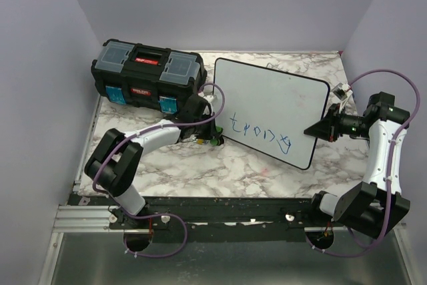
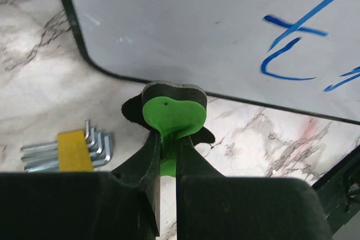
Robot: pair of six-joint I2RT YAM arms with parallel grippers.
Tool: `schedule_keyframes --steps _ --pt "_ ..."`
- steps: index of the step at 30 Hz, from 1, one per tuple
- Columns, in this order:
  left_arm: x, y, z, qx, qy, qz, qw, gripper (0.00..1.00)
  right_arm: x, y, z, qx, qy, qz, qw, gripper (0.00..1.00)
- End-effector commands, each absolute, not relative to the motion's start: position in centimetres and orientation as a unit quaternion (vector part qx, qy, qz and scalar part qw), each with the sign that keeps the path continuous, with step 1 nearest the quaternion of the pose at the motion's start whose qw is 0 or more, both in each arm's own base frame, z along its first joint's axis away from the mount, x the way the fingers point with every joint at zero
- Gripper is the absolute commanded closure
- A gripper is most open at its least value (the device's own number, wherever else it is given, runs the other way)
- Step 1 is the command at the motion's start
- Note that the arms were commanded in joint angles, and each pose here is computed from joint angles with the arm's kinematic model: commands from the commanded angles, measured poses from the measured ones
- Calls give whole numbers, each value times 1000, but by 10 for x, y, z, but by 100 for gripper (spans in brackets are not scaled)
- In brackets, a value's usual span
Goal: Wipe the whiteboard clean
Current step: Erase the whiteboard at the center of the board.
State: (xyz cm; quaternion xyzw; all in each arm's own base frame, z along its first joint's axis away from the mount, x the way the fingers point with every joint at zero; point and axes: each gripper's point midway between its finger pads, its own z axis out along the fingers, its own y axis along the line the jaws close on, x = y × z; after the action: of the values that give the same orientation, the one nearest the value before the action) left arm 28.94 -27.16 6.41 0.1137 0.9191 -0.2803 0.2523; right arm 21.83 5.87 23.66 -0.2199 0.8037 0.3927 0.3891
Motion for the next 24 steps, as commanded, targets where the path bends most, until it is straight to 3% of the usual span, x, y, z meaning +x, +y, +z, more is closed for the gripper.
schedule_keyframes --steps 1,11,24 --pt "306 -314 97 152 873 -335 319 100 220 74 265 -225 754 437 436 99" --pt "335 -381 131 163 829 -322 427 100 219 74 265 -226 754 436 436 99" --pt "382 -310 130 41 840 -243 483 100 219 75 267 -228 752 437 438 99"
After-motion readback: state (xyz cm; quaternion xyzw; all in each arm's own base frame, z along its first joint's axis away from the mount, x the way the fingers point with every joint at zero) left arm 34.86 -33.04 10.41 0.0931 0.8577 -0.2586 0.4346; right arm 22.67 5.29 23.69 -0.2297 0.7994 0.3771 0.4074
